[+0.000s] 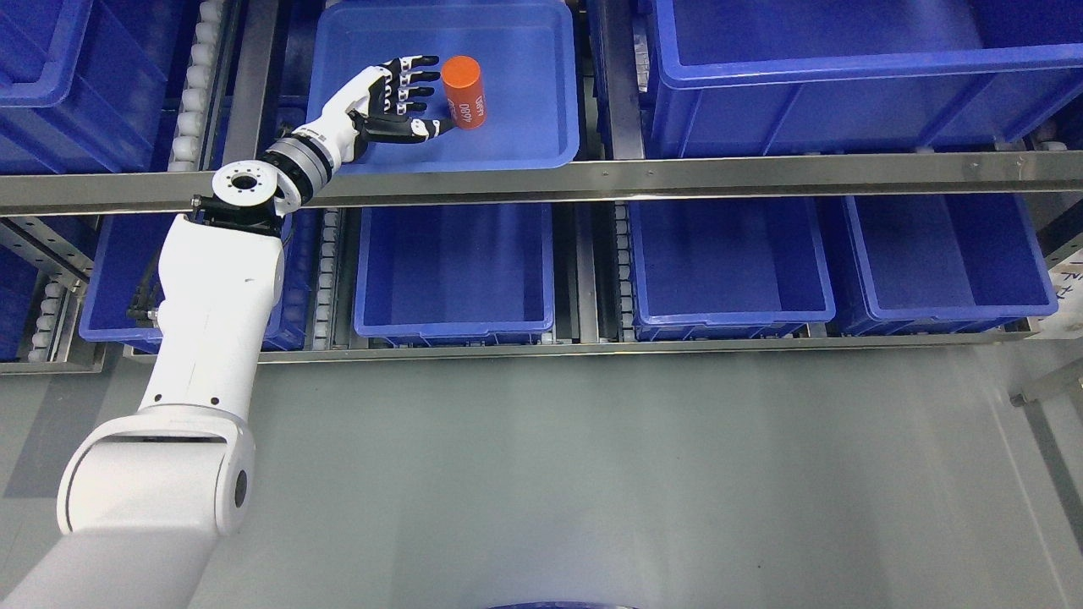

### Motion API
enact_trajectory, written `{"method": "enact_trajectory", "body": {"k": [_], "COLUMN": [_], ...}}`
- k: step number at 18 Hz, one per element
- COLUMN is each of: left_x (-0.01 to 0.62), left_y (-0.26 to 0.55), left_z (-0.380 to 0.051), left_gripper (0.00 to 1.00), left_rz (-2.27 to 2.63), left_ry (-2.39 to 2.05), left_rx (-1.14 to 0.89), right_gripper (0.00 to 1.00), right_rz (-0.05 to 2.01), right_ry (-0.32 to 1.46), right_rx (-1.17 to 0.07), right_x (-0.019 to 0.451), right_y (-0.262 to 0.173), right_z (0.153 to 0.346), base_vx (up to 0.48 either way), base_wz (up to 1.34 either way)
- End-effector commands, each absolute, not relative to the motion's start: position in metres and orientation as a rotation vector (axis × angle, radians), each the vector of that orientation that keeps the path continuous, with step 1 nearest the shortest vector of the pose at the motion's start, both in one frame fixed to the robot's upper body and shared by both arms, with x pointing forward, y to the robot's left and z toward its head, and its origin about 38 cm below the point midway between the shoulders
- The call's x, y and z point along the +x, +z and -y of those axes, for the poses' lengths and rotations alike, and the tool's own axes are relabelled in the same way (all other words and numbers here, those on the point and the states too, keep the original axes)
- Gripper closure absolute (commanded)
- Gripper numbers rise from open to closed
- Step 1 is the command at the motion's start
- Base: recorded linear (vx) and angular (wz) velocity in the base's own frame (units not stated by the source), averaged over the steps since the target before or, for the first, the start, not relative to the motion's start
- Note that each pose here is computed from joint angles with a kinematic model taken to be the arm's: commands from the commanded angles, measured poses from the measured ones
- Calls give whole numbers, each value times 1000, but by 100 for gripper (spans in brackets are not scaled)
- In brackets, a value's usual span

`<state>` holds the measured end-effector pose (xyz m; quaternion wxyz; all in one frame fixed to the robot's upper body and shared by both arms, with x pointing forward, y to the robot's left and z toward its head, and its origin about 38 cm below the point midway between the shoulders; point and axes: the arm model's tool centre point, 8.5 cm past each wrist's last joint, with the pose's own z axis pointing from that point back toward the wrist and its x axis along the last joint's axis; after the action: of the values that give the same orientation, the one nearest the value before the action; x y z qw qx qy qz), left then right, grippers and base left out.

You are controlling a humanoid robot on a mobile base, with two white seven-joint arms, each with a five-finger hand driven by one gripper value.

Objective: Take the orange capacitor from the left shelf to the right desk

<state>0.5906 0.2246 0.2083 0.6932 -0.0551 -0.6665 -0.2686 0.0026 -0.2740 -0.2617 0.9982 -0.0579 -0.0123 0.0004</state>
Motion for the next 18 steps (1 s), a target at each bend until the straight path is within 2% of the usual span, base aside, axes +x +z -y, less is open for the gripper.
{"method": "enact_trajectory", "body": {"k": [1, 7, 10, 15, 18], "left_x": [597, 596, 596, 596, 596], "left_y": [204, 198, 199, 211, 213], "left_z": [-221, -201, -200, -211, -215], "left_gripper": [14, 14, 20, 49, 59], "left_rz": [1440, 1426, 1436, 1551, 1565], "left_ry": [-616, -633, -623, -597, -588], "left_rx": [-112, -153, -161, -165, -162], "right_gripper": [0, 0, 0, 0, 0], "right_rz": [22, 22, 22, 22, 22], "right_ry": [-6, -6, -6, -6, -6], "right_rx": [-134, -134, -134, -134, -134], "right_x": [-4, -4, -4, -4, -4], "right_y": [-261, -261, -261, -261, -261], "right_z": [285, 285, 285, 285, 285], "base_vx": [0, 0, 0, 0, 0], "base_wz": [0, 0, 0, 0, 0]}}
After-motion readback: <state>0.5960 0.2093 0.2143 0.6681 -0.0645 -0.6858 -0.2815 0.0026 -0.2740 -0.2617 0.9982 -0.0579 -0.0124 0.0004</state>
